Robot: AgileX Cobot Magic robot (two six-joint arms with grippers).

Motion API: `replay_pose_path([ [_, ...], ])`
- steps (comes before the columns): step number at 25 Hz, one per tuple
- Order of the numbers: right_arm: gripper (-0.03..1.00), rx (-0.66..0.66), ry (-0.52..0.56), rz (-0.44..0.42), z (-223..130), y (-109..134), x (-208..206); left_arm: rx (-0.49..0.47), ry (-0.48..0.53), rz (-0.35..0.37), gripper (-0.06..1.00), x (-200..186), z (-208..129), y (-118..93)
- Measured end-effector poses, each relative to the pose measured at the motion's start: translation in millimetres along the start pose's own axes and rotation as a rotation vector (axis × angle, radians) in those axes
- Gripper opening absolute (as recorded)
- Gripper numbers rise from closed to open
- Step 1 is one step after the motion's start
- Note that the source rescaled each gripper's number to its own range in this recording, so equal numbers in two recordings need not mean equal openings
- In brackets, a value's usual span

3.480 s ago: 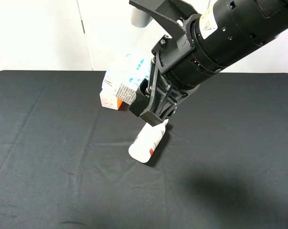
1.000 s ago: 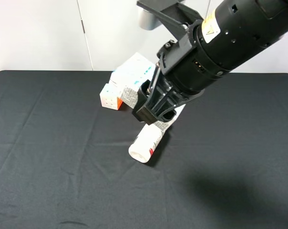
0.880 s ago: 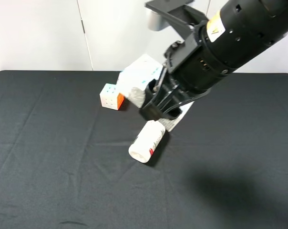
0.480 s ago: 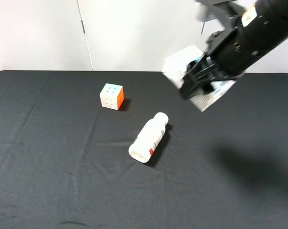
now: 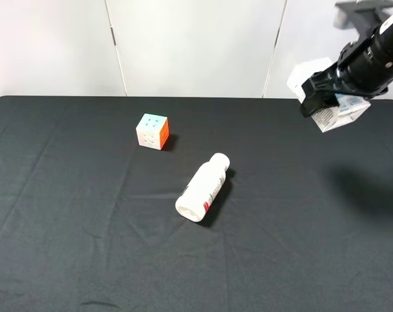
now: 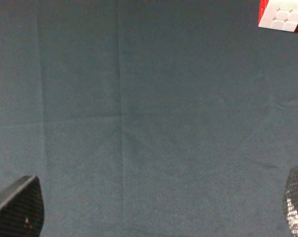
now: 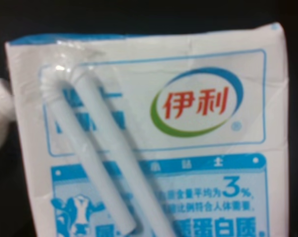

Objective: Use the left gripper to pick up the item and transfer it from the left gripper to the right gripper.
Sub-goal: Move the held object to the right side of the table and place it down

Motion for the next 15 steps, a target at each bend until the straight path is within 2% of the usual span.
replay_pose_path([
  [13, 0.0, 0.04, 0.222, 0.011, -19, -12, 102, 0.0, 0.0, 0.0, 1.0, 0, 0, 0],
  [15, 0.0, 0.04, 0.232, 0.01, -21, -12, 108, 0.0, 0.0, 0.0, 1.0, 0, 0, 0],
])
Point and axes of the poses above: a point on each arm's last joint axis where the gripper is mounted, x pointing out along that axis toward the gripper, y along the wrist's bending axis when the last joint is at zero, z = x × y, the point moved 5 cm from there along x, pointing out along that axis toward the gripper, and after that the axes turned 2 degrees about x, right-handed, at the moved point
